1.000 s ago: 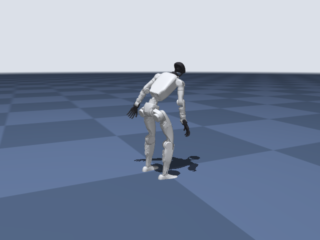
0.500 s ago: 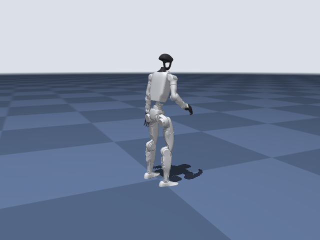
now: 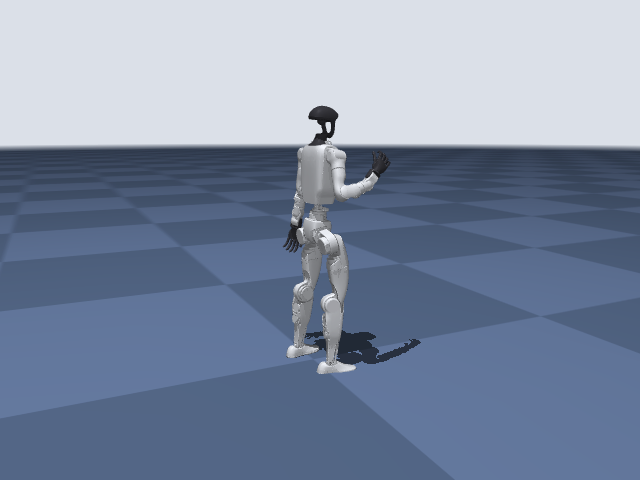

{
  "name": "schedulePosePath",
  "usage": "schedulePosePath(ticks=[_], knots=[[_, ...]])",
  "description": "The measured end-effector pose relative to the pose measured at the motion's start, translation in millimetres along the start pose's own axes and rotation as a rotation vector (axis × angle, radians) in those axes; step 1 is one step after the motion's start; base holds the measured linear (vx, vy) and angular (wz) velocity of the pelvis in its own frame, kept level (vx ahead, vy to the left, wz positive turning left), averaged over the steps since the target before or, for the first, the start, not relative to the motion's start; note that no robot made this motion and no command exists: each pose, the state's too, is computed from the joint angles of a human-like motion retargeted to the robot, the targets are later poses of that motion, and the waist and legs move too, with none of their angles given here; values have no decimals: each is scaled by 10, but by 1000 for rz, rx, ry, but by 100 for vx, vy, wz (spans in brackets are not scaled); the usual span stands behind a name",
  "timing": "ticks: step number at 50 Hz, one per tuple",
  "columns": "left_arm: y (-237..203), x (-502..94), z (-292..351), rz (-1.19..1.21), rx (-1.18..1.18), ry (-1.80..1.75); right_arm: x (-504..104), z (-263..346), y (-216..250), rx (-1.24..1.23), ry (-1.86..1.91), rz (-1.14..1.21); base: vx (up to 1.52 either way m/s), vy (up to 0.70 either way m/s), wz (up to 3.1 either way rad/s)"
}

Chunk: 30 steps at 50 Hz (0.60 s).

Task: Upper body actions

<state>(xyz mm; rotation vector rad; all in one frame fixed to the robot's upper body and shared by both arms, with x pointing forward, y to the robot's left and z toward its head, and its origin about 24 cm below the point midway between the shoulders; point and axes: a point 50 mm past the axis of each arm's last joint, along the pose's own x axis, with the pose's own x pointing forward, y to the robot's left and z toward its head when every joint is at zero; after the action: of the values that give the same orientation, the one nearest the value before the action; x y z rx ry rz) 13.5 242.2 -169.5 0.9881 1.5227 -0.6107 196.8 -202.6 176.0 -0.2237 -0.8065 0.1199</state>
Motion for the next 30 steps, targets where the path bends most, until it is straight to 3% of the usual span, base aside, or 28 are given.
schedulePosePath(ticks=[10, 18, 30], knots=[[26, -5, 221, 0, 7, -65, -9, -75, -27, 58, 21, -27, 1, 0, -2], [103, -19, 425, 28, 38, -140, -181, -400, -44, -139, 180, -49, 0, 0, 0], [-28, -18, 372, -18, 0, -108, -1360, -1414, 139, -298, 856, 60, -3, -5, -1]])
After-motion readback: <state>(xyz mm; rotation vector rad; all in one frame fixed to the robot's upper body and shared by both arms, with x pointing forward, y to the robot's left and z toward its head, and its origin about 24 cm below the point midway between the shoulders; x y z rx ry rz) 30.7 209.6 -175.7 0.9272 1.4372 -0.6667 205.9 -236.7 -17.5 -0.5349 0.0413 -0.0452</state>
